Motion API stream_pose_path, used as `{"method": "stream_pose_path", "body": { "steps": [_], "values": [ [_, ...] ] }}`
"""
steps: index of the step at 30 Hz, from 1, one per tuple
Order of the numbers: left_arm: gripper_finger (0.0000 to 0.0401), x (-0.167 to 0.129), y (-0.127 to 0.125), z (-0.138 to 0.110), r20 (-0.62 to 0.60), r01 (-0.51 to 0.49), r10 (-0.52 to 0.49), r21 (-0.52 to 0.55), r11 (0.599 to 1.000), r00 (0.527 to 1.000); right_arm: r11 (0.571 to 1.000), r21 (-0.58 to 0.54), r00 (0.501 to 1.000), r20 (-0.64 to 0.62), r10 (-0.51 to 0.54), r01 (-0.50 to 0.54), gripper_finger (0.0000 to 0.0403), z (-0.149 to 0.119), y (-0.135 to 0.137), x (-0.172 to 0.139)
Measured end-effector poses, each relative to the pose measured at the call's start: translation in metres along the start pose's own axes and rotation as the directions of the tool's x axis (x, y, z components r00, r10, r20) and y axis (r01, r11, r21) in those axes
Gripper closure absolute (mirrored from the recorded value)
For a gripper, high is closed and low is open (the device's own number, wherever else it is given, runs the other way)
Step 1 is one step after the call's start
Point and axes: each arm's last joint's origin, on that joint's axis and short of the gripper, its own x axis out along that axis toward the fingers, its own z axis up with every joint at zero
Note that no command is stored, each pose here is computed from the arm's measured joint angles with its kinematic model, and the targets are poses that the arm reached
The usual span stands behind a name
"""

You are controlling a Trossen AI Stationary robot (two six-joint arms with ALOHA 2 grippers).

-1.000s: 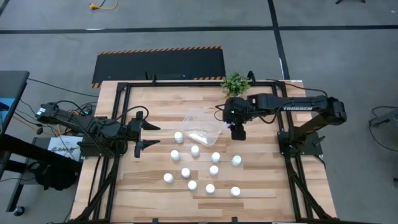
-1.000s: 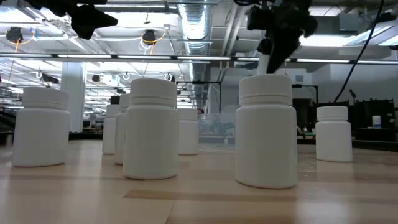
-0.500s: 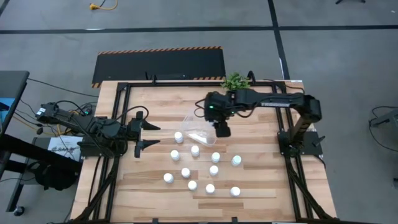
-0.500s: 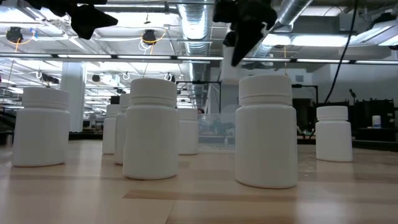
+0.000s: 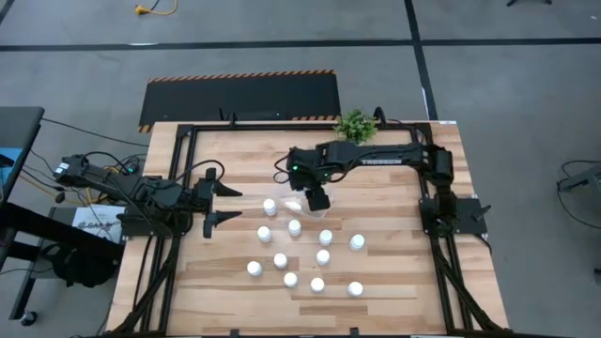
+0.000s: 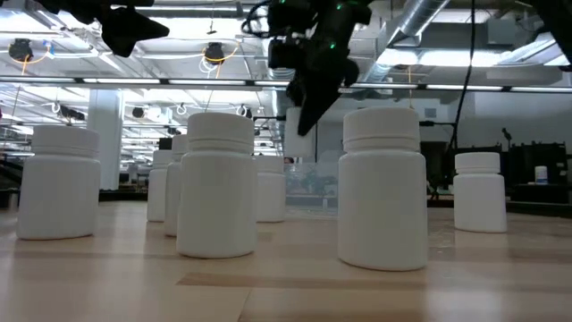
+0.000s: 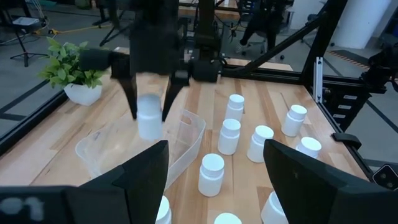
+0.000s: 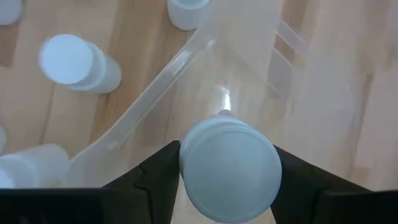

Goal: Pick and place pill bottles into a basket
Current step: Put the pill bottle into the bin

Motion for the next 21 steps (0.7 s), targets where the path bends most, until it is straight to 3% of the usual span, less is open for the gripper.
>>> {"method": "stream_pose_path", "body": {
  "steps": [9, 21],
  "values": [
    [0.0150, 0.000, 0.000, 0.000, 0.000, 0.000, 0.000, 0.000, 1.000, 1.000, 1.000, -0.006, 1.000, -0.018, 0.015, -0.015, 0.0214, 0.004, -0.003, 0.042],
    [0.0150, 0.000, 0.000, 0.000, 0.000, 0.000, 0.000, 0.000, 1.000, 1.000, 0.999, -0.015, 0.999, -0.032, 0.035, -0.035, 0.0203, 0.004, -0.004, 0.070]
  ]
}}
